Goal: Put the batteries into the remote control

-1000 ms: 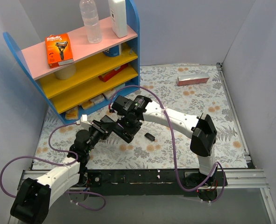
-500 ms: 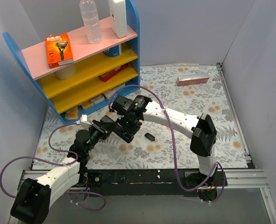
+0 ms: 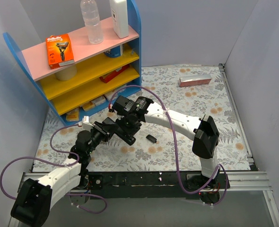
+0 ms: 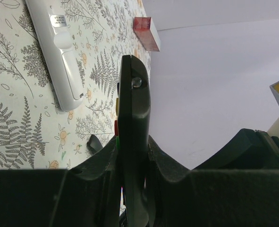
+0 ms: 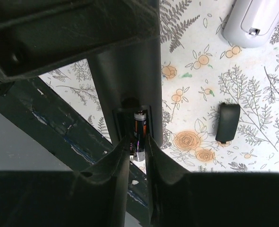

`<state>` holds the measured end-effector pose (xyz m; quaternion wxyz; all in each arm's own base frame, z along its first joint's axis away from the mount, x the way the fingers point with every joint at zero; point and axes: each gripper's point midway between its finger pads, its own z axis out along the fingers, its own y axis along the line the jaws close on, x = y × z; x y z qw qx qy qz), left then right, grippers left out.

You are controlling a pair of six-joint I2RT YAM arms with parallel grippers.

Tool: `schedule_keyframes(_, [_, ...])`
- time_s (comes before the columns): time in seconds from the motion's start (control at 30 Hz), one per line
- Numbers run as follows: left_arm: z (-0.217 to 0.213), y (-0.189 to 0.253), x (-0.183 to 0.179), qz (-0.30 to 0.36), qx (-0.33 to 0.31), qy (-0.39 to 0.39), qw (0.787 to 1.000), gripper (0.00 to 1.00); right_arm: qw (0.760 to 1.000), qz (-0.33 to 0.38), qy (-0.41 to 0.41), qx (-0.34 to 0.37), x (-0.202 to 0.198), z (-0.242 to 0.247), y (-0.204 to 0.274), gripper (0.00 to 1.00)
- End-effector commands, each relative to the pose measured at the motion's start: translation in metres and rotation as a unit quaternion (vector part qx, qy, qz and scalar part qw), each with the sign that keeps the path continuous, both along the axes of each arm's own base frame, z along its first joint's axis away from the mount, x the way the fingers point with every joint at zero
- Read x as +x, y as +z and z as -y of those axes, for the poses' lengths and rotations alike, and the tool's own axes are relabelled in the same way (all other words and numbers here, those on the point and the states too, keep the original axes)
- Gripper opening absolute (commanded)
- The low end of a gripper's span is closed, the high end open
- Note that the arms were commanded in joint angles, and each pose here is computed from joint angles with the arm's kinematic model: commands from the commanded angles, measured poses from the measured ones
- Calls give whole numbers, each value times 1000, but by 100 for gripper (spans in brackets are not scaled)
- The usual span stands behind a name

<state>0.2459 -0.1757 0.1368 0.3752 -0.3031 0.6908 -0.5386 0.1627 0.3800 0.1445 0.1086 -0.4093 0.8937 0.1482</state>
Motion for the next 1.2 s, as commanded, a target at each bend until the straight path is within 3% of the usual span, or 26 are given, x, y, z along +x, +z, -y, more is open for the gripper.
schedule_keyframes(0.0, [5,20,4,0,-31,-5,1000,0,999,16,6,39,1,-8,19,27])
schedule_keyframes(0.5, [3,16,4,-12,-32,1,999,0,997,55,13,62,8,-3,47,44])
schedule_keyframes(0.67, [5,18,2,-11,-28,-6,1000,0,984,119,83,102,13,8,72,42])
schedule_keyframes(0.73, [7,21,2,-8,-26,-15,1000,0,980,121,123,103,9,22,59,41])
schedule_keyframes(0.77, [9,20,1,-11,-22,-20,1000,0,965,159,159,138,10,23,76,39])
schedule_keyframes(0.83, [11,24,2,-11,-19,-27,999,0,953,160,205,155,-1,31,61,39])
schedule_keyframes(0.9, [15,24,-1,-14,-18,-41,999,0,924,210,255,193,-4,32,75,35])
schedule_keyframes(0.93, [17,26,-1,-15,-19,-46,999,0,921,209,269,188,-8,39,59,33])
schedule_keyframes(1.0, [19,30,-2,-10,-22,-56,998,0,884,269,323,207,-8,41,65,32])
schedule_keyframes(1.03, [21,32,-3,-10,-23,-60,998,0,876,273,342,201,-11,46,50,32])
schedule_keyframes(1.17, [26,43,-1,-6,-12,-78,997,0,841,319,378,218,-12,48,63,35])
